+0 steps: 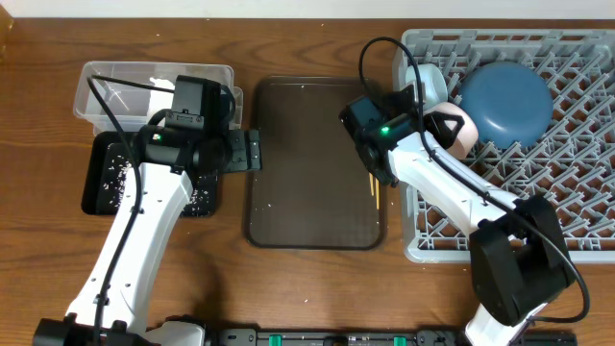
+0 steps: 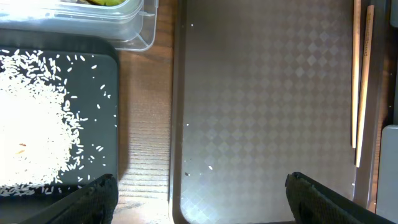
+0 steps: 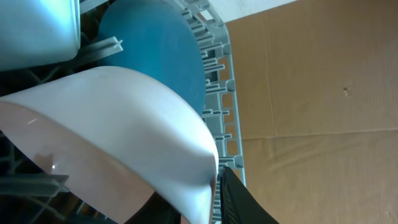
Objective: Sort waste into correct bins and load items into the dishwasher rack
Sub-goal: 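Lower the pink-white bowl upright into the rack slots and release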
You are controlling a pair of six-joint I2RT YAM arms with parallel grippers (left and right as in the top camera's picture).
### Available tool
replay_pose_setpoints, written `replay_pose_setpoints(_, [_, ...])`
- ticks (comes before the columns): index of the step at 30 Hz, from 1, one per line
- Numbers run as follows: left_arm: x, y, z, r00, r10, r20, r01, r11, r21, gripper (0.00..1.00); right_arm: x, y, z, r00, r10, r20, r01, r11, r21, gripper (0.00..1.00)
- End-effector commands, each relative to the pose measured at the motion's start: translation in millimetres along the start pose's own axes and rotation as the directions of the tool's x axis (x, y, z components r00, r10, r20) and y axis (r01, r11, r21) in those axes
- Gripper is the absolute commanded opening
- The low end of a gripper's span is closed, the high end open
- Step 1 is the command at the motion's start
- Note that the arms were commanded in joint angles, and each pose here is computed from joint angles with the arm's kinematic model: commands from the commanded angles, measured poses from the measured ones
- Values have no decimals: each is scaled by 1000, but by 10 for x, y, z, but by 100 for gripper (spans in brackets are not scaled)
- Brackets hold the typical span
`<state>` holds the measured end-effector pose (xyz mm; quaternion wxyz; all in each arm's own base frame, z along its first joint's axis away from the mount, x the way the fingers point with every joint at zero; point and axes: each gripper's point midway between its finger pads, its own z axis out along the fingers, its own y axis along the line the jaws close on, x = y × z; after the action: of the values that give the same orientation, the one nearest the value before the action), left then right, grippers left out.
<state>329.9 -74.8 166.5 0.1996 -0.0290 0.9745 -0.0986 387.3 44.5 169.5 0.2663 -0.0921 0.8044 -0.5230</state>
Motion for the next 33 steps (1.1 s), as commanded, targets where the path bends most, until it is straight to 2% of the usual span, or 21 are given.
replay_pose_setpoints(1, [-65, 11, -74, 1000, 5, 28, -5, 1000, -8, 89, 9, 7, 44, 1000, -10, -8, 10, 1000, 18, 13])
replay_pose_setpoints(3, [-65, 11, -74, 1000, 5, 28, -5, 1000, -8, 89, 15, -1, 60, 1000, -8, -13, 8, 1000, 20, 7])
replay_pose_setpoints(8, [-65, 11, -74, 1000, 5, 28, -5, 1000, -8, 89, 62, 32, 136, 999, 2, -43, -2, 1000, -14, 1])
replay_pose_setpoints(13, [-65, 11, -74, 1000, 5, 28, -5, 1000, -8, 89, 128, 50, 234, 996, 40, -84, -44, 998, -48, 1])
replay_pose_setpoints(18, [-65, 11, -74, 1000, 5, 28, -5, 1000, -8, 89, 109, -343, 286, 996, 70, -63, -63, 993, 104, 1])
replay_pose_setpoints(22, [-65, 11, -74, 1000, 5, 28, -5, 1000, -8, 89, 71, -647, 229, 999, 4, -43, 6, 973, 230, 1])
replay_pose_setpoints(33, [-65, 11, -74, 1000, 5, 28, -5, 1000, -8, 89, 68, -718, 226, 987, -142, -80, 158, 953, 258, 1])
